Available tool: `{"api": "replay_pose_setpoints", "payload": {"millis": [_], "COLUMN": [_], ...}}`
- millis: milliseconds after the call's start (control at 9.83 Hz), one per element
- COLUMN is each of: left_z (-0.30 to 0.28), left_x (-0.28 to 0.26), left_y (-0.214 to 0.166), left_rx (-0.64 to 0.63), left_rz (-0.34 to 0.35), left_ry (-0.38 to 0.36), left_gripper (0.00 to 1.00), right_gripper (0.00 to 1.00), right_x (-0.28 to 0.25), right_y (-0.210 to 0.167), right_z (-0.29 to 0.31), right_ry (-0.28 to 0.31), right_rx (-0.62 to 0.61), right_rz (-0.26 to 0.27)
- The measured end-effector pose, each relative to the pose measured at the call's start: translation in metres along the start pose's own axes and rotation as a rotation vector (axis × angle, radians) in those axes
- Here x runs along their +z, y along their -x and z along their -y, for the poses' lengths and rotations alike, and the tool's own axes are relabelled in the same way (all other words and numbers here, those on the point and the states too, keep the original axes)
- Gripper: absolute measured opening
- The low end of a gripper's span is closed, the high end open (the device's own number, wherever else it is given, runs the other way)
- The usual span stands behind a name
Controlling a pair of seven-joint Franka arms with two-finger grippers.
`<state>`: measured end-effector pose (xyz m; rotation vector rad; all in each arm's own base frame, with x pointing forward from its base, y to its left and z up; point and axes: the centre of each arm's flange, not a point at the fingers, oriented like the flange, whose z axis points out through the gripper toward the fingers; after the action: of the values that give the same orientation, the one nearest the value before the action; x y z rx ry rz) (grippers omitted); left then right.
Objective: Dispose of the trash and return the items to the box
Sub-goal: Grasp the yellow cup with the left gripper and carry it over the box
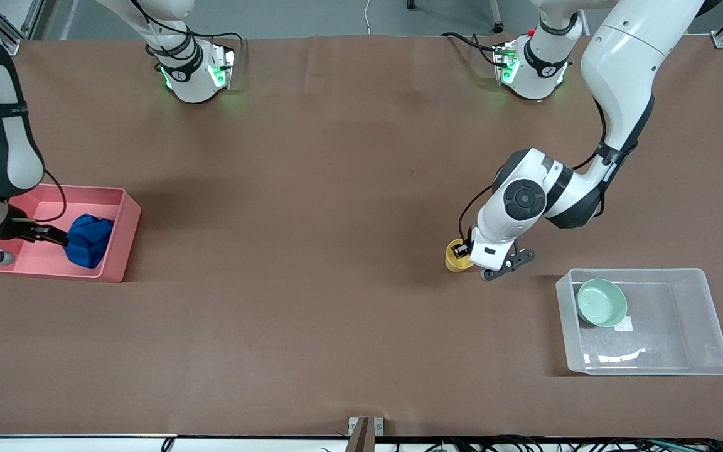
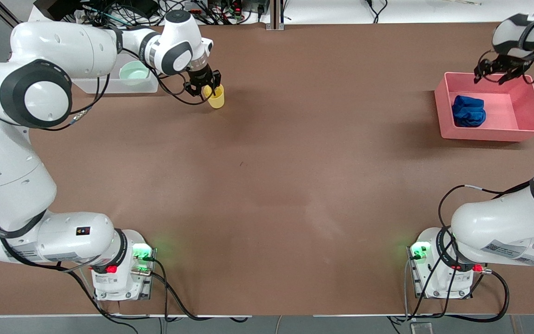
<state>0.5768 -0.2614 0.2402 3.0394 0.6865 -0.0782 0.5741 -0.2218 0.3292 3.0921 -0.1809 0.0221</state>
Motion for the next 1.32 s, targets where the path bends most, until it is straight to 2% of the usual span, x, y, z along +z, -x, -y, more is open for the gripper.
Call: {"api": "replay_pose_setpoints", "payload": {"millis": [203,305,508,712,814,1017,1322], "left_z": [-0.001,-0.002,0.005,0.034,0.061,0.128,0.209], "left_x": [-0.008,-0.025,-0.092,-0.165,-0.183,-0.191,-0.185], "left_y": [-0.006,-0.017,-0.055,-0.103,-0.129,-0.177,-0.220], "left_rx": [-0.005,-0.011,0.008,0.090,0.155,0.290,0.457], "left_rz": [-0.014,-0.029,-0.047,-0.094,-0.112,-0.114,-0.089], "left_ry": [0.009,0.006,-0.050,-0.049,-0.046,-0.058,-0.075], "left_gripper": [0.05,0.03,0.03,0.03,0.03,0.03,0.03], "right_gripper": [0.93,0.93,0.94,0.95,0.95,0.95,0.96], "right_x": [-0.062,-0.096,-0.152,-0.191,-0.209,-0.246,-0.284], "right_y": [-0.016,-0.021,-0.018,-0.004,0.004,0.014,0.022], "right_z": [0.017,0.027,0.049,0.077,0.094,0.122,0.148], "right_ry": [-0.009,-0.009,-0.010,-0.019,-0.025,-0.030,-0.031], "right_rx": [-0.032,-0.049,-0.082,-0.083,-0.080,-0.068,-0.058], "right_rz": [0.013,0.004,-0.025,-0.021,-0.009,0.019,0.048]}}
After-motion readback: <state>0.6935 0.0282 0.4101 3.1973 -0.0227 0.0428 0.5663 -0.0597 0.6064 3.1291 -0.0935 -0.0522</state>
